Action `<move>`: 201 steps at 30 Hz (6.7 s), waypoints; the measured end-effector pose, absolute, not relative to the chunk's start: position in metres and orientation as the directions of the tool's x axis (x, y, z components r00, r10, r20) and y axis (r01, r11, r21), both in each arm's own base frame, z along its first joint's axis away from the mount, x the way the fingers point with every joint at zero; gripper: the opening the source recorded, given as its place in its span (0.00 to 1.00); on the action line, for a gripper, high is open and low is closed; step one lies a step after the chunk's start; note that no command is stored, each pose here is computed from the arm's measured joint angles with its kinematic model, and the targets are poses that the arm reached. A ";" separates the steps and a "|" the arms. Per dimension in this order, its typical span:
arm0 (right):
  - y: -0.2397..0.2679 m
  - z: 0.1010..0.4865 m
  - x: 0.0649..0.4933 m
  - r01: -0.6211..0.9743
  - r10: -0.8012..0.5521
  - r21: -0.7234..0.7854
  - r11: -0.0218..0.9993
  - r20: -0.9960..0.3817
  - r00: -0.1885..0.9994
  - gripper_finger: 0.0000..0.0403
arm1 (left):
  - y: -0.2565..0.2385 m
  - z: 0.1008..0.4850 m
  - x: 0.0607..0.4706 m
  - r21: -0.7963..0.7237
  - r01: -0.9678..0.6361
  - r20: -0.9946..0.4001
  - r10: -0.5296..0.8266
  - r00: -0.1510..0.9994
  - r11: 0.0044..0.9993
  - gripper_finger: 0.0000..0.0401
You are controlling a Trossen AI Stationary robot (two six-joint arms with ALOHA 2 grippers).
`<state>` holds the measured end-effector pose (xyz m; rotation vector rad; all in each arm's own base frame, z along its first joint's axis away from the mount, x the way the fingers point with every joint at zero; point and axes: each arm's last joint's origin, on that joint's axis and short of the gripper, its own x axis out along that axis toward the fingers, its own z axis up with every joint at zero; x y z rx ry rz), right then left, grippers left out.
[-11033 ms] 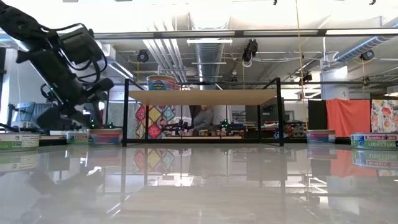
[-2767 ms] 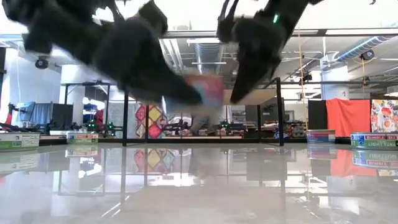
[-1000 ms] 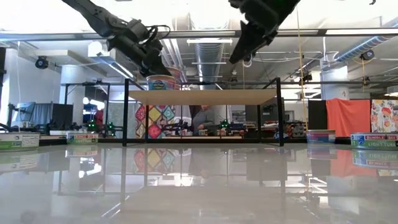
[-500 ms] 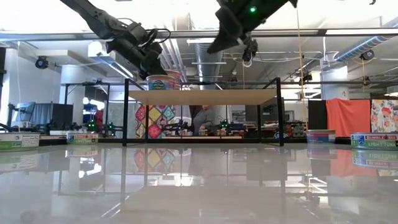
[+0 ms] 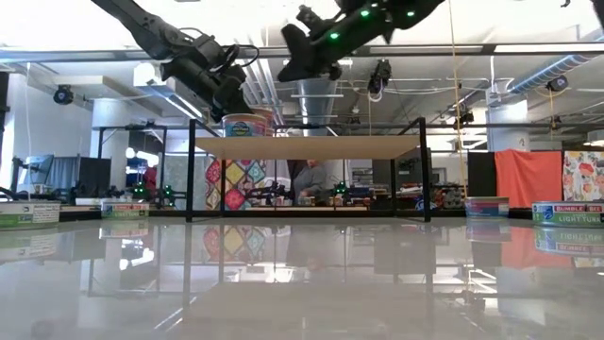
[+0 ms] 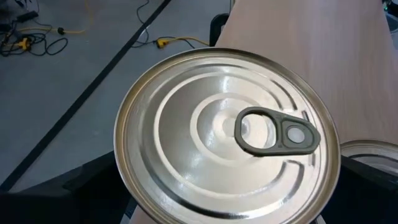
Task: Stack canned seafood by type on shelf
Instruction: Stack the blue-pink tuna can on top of the other blue-pink tuna on the shelf
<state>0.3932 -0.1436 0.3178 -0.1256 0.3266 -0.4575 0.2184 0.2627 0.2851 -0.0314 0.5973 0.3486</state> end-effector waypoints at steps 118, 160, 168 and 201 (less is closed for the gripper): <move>-0.103 0.330 0.244 0.782 -0.770 -0.335 0.526 -0.579 0.269 0.03 | 0.076 0.305 0.217 0.171 0.050 -0.448 0.033 0.893 0.984 1.00; -0.087 0.216 0.149 0.431 -0.683 -0.694 0.577 -0.699 -0.211 0.03 | 0.062 0.276 0.220 0.125 0.055 -0.445 0.006 0.895 0.991 1.00; -0.101 0.202 0.152 0.413 -0.698 -0.730 0.545 -0.667 -0.260 0.03 | 0.062 0.274 0.220 0.115 0.050 -0.445 0.006 0.895 0.992 1.00; -0.153 0.153 0.130 0.511 -0.823 -0.759 0.404 -0.545 -0.159 0.03 | 0.062 0.273 0.220 0.115 0.051 -0.444 0.006 0.896 0.992 1.00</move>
